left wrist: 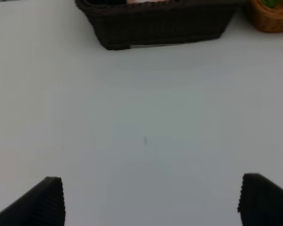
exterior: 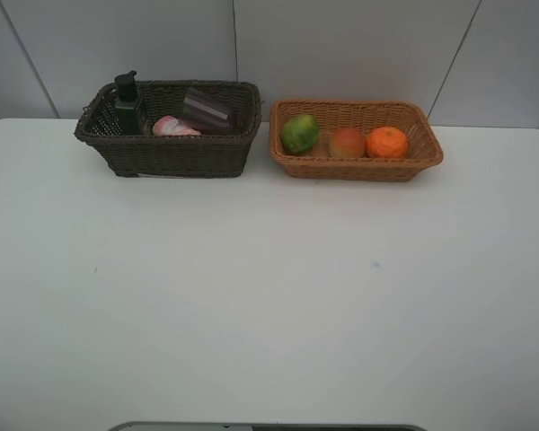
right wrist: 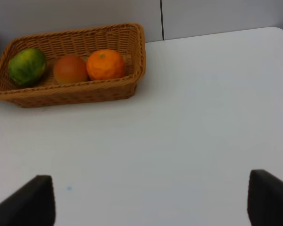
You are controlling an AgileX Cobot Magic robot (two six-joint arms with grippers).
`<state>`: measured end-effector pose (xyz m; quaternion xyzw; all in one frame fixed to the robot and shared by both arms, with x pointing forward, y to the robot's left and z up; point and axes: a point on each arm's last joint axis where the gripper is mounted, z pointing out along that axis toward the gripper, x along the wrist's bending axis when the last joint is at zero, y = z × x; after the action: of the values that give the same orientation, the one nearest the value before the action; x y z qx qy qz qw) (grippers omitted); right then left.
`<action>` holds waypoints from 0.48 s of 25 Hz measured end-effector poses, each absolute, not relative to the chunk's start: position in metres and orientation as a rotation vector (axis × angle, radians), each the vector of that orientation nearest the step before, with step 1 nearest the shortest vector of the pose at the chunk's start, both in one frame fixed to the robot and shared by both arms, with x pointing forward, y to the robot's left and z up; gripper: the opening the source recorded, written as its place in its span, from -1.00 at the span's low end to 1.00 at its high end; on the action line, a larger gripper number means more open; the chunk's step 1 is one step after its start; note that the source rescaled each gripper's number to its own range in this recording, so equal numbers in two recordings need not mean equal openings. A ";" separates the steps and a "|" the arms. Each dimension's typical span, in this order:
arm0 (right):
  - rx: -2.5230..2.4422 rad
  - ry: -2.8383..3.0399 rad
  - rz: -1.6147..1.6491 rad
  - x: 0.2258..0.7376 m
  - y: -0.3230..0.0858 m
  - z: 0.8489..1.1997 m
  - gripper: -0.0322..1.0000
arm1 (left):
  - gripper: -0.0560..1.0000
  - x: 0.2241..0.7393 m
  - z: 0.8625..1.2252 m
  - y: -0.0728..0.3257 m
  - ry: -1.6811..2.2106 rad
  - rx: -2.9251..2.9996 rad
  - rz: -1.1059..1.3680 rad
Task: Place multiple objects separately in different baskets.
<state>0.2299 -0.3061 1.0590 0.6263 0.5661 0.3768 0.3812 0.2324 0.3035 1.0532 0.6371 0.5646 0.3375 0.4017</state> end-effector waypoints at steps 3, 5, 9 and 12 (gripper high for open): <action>1.598 1.445 0.962 0.230 -0.306 1.059 0.55 | 0.91 0.232 1.053 0.303 1.464 1.585 0.878; 1.598 1.445 0.962 0.230 -0.306 1.059 0.55 | 0.91 0.232 1.053 0.303 1.470 1.581 0.882; 1.598 1.445 0.962 0.230 -0.306 1.059 0.55 | 0.91 0.232 1.053 0.303 1.469 1.582 0.883; 1.598 1.445 0.962 0.230 -0.306 1.059 0.55 | 0.91 0.232 1.053 0.303 1.468 1.583 0.883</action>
<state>0.2299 -0.3061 1.0590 0.6263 0.5661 0.3768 0.3812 0.2323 0.3032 1.0533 0.6238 0.5787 0.3482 0.3934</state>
